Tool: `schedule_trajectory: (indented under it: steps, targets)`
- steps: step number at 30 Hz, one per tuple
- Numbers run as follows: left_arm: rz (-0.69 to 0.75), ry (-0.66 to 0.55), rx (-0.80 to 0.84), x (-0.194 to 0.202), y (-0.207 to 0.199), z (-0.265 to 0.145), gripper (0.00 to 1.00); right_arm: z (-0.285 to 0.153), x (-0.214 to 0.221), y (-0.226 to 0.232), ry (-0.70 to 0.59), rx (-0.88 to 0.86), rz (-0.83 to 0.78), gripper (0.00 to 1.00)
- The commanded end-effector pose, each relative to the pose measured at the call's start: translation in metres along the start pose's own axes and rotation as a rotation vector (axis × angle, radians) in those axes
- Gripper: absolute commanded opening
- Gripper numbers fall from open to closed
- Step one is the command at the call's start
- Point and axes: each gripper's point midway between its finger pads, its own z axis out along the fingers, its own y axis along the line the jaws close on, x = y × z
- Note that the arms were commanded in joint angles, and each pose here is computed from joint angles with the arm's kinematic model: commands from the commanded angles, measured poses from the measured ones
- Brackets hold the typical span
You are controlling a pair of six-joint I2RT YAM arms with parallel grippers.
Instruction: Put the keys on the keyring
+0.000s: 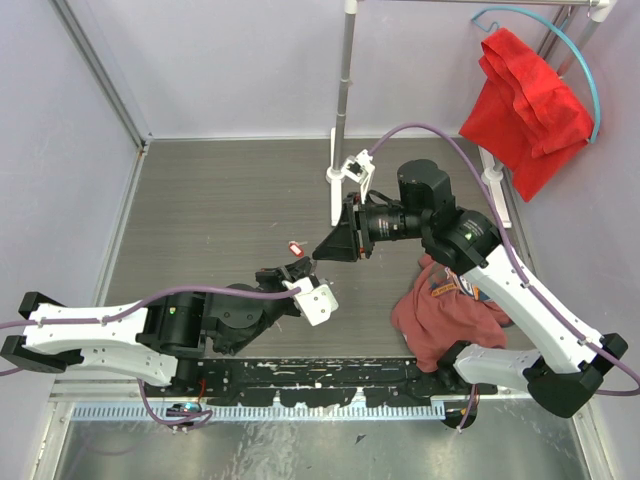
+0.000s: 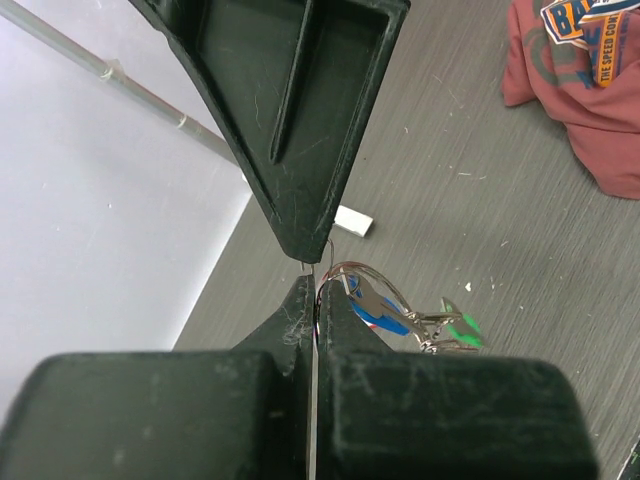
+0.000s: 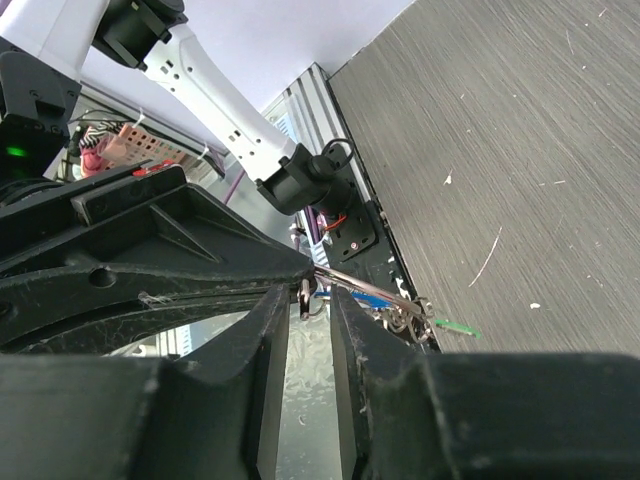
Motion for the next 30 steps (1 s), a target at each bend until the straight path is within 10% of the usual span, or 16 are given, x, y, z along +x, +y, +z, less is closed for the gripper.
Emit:
schedule_trajectory:
  steps: [1,13,19,21,30]
  targets:
    - [-0.07,-0.059,-0.04,-0.022,0.019,-0.004,0.0,0.0,-0.002,0.008,-0.005,-0.027,-0.016,0.28]
    - [-0.071,-0.057,-0.051,-0.022,0.02,-0.003,0.02,-0.001,-0.006,0.021,-0.009,-0.089,-0.037,0.01]
    - [-0.129,-0.084,-0.071,-0.025,0.029,-0.009,0.5,-0.016,-0.032,0.023,-0.128,0.014,-0.104,0.01]
    - [-0.152,-0.089,-0.085,-0.025,0.034,-0.013,0.8,-0.022,-0.04,0.02,-0.164,0.067,-0.104,0.01]
    - [-0.278,-0.097,-0.156,-0.011,0.052,-0.027,0.87,-0.046,-0.068,0.007,-0.325,0.248,-0.063,0.01]
